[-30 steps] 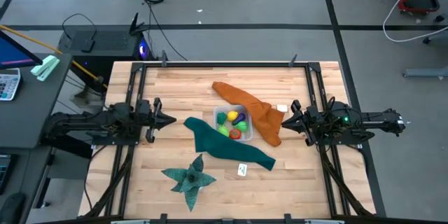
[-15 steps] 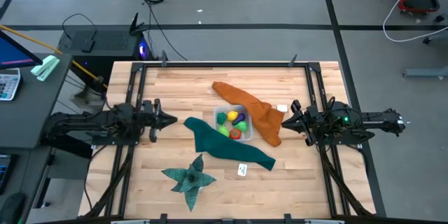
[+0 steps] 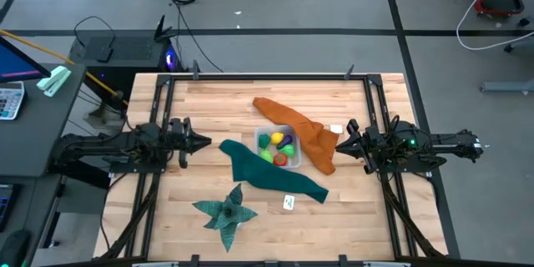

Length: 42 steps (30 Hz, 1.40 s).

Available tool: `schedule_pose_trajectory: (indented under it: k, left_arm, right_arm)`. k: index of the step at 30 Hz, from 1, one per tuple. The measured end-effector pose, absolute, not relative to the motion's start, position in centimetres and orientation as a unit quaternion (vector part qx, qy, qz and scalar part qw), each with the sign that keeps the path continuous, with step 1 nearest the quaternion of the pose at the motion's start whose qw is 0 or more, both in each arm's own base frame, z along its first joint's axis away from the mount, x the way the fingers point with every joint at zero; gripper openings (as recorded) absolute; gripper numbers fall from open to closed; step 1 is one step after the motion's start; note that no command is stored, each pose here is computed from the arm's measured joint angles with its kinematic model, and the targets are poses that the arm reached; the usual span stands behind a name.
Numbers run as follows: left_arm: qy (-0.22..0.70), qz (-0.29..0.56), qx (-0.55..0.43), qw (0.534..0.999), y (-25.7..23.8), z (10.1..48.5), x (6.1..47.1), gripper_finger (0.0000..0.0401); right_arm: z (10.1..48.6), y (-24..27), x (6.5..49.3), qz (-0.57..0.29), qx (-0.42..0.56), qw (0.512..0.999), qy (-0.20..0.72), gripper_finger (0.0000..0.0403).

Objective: Pick and placing Produce into tupperware
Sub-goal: Return to Home Position

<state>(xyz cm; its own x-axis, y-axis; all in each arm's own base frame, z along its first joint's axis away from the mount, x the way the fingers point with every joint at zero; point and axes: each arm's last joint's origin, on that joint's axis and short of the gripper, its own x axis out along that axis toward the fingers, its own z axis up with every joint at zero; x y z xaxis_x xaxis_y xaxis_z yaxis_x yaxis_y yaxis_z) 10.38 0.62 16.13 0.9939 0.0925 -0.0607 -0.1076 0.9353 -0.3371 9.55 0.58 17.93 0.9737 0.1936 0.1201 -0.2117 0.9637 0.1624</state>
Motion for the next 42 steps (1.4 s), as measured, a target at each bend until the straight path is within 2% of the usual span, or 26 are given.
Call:
schedule_pose_trajectory:
  k: [12, 19, 30, 38, 42]
  left_arm:
    - [0.029, 0.050, -0.019, 0.998, 0.64, 16.13, 10.38, 0.0053]
    - [0.029, 0.050, -0.022, 0.998, 0.64, 16.13, 10.38, 0.0059]
    - [0.030, 0.050, -0.020, 0.998, 0.64, 16.11, 10.38, 0.0048]
    - [0.030, 0.050, -0.020, 0.998, 0.64, 16.12, 10.38, 0.0058]
    - [0.030, 0.050, -0.020, 0.998, 0.64, 16.11, 10.38, 0.0058]
  right_arm:
    - [17.93, 0.58, 9.55, 0.102, 0.087, 0.990, -0.052, 0.0000]
    - [17.93, 0.58, 9.55, 0.102, 0.088, 0.990, -0.052, 0.0000]
    - [17.93, 0.58, 9.55, 0.102, 0.087, 0.990, -0.052, 0.0000]
    - [17.93, 0.58, 9.55, 0.102, 0.085, 0.990, -0.052, 0.0000]
    - [17.73, 0.52, 9.58, 0.088, 0.008, 0.995, -0.049, 0.0000]
